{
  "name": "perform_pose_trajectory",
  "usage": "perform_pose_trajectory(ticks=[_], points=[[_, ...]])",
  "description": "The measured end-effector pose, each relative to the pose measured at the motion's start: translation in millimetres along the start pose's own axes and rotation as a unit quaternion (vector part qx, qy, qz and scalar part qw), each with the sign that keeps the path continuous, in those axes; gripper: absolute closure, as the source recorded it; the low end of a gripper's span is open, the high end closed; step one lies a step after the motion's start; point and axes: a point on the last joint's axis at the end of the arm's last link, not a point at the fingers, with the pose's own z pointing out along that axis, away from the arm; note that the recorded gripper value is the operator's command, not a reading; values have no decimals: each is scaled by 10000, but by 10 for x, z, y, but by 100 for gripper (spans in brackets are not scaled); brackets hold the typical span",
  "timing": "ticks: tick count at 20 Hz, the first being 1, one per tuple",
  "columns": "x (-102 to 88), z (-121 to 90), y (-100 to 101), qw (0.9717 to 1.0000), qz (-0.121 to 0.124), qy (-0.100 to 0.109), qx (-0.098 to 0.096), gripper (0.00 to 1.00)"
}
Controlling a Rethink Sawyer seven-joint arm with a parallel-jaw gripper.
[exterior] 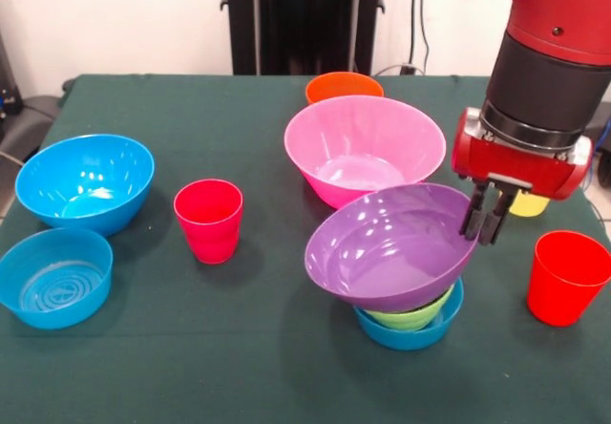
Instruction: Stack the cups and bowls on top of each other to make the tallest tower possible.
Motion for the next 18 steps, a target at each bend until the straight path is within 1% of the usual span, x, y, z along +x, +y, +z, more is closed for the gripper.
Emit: perform_pose_trajectory(ticks=[4,7,12,14,16,17,18], points=[[-12,14,-6,9999,-4,-114,13,100],[-40,0,-48,9998,1,-189,56,100],[-43,-25,-106,9995,-20,-263,197,100],[-13,-45,-93,9992,-26,-299,276,100],[12,-61,-68,9990,-12,-321,315,100],[49,-85,-14,9988,35,-342,338,100],[84,-111,53,9988,111,-348,321,0]])
